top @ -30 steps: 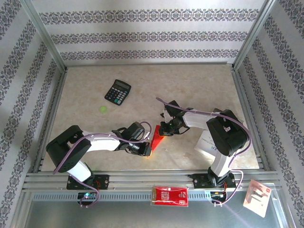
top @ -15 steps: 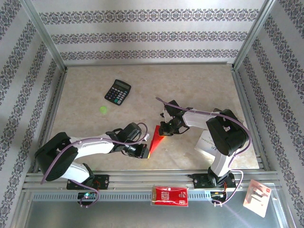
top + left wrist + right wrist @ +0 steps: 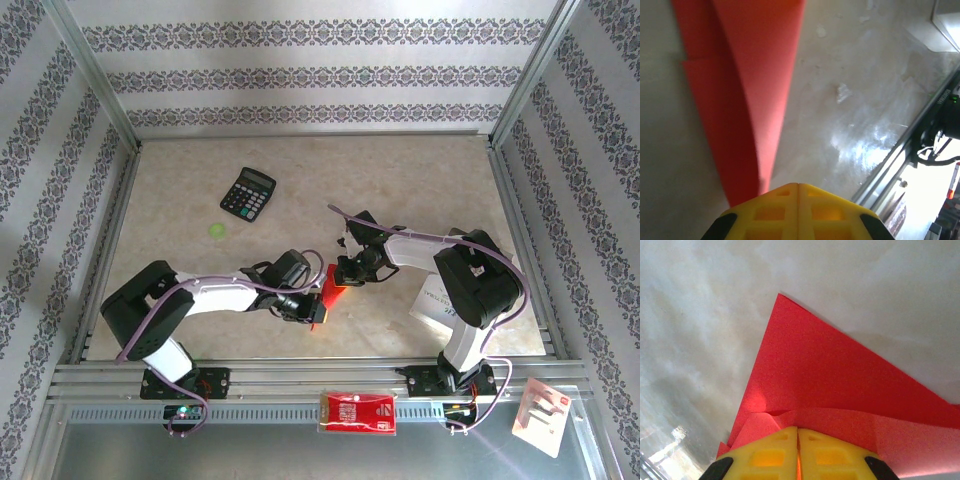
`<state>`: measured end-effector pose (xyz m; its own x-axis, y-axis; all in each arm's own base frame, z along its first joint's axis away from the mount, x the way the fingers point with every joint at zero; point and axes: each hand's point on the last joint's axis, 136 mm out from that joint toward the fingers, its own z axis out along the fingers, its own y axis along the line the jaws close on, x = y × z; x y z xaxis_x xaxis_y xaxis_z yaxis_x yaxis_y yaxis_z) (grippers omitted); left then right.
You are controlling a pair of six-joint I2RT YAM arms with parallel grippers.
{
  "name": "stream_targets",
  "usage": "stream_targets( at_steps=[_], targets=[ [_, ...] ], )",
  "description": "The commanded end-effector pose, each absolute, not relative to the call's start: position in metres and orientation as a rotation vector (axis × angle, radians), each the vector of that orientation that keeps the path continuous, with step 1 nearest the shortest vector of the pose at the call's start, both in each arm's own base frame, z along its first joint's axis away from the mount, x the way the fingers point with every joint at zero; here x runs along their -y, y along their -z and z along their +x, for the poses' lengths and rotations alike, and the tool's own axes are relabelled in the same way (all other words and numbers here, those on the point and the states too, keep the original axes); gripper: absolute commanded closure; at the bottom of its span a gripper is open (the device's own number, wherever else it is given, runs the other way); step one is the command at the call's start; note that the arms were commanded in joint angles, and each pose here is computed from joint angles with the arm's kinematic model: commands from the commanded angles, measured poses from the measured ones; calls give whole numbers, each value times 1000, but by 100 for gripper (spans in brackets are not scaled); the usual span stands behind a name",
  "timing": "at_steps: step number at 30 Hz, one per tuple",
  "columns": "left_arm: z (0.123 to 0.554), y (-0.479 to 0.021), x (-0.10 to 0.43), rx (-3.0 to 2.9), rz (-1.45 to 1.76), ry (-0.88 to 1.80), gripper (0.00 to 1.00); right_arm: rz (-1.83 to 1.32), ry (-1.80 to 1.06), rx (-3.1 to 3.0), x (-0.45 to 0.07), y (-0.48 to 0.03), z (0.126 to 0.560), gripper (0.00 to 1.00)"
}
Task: Fold a paper plane with a square sheet of paper (pick it up from the middle)
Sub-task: Fold the wing for the fifth time at the center of the table.
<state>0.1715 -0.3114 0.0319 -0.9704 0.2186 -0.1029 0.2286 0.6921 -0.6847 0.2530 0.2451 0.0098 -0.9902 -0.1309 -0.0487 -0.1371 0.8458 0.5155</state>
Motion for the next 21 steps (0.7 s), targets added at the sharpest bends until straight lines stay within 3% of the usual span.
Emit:
stream_targets(
  at_steps=[1, 11, 21],
  targets=[
    [184, -31, 310, -2848, 400, 1156, 96, -142, -529, -3151, -206, 38, 237, 90],
    [177, -3, 292, -2930, 345, 1108, 97, -168, -561, -3118, -212, 28, 245, 88],
    [157, 18, 269, -3010, 211, 1072, 100, -273, -817, -2918, -246, -54, 269, 81]
  ],
)
